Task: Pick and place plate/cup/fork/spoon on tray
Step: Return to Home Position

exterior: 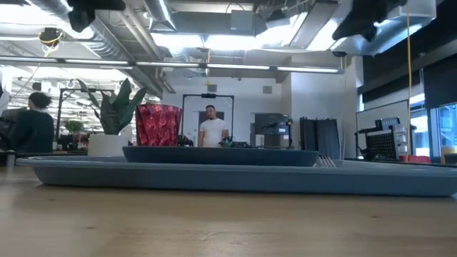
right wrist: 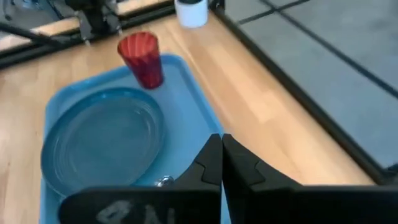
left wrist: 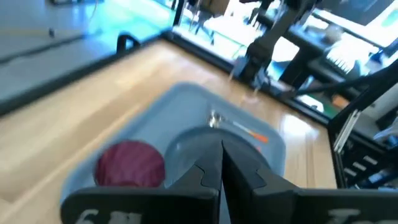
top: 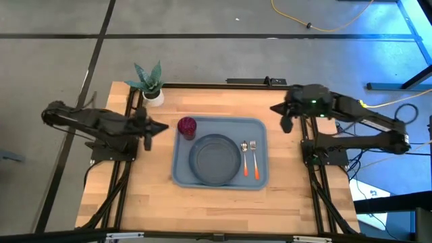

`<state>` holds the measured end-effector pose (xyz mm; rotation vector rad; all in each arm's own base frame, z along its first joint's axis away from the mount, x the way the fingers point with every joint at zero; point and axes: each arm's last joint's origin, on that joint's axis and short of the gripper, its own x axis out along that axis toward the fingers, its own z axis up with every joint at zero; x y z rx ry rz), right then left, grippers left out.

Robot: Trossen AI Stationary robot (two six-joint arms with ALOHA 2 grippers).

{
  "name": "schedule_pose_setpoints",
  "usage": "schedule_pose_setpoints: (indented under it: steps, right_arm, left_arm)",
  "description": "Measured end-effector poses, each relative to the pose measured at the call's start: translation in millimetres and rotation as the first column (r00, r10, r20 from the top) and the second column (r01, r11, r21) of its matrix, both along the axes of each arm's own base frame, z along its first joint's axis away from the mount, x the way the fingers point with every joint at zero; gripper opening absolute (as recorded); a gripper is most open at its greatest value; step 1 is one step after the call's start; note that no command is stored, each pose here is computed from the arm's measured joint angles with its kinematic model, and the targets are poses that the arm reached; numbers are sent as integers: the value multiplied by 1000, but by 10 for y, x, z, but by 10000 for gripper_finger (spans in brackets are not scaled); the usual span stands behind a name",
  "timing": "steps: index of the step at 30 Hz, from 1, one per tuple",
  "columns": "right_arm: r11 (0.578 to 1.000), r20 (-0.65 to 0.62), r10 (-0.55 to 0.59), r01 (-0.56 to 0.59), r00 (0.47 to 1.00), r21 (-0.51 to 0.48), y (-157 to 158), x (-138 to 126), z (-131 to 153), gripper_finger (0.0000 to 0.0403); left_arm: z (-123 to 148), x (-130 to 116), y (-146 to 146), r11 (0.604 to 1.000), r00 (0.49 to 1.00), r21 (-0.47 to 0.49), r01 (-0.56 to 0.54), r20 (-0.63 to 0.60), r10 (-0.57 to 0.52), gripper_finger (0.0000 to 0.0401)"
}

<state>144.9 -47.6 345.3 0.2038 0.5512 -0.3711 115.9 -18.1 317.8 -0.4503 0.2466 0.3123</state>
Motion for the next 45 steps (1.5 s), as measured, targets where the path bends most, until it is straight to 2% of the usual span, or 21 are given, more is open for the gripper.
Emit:
schedule_pose_setpoints:
  steps: [3, 8, 16, 22, 25, 28, 31, 39, 45]
  right_arm:
    - [1000, 39, 2, -1, 999, -30, 34, -220, 70, 3]
    - [996, 147, 86, -81, 985, -40, 136, -510, 171, 3]
    - [989, 230, 127, -106, 965, -103, 319, -953, 203, 3]
    - [984, 314, 139, -96, 939, -148, 460, -1303, 184, 3]
    - [983, 368, 149, -95, 918, -160, 527, -1462, 168, 3]
    - [976, 413, 203, -149, 888, -158, 595, -1582, 143, 3]
    - [965, 436, 253, -194, 864, -174, 644, -1666, 121, 3]
    - [949, 415, 289, -202, 863, -241, 661, -1709, -137, 3]
    - [961, 402, 269, -219, 875, -167, 615, -1581, -359, 3]
  left_arm:
    - [70, -175, 52, 999, 998, 44, 6, 61, -9, 0]
    - [138, -407, 119, 996, 989, 83, 8, 144, -20, 0]
    - [128, -585, 163, 988, 987, 148, 37, 150, -59, 0]
    - [109, -735, 203, 987, 982, 157, 46, 173, -74, 0]
    - [118, -812, 224, 985, 976, 169, 42, 205, -77, 0]
    - [121, -879, 243, 980, 971, 192, 41, 225, -84, 0]
    - [122, -937, 259, 975, 966, 218, 37, 241, -91, 0]
    - [63, -1034, 289, 961, 961, 275, 20, 261, -95, 0]
    - [-81, -1089, 305, 964, 954, 267, 10, 288, -89, 0]
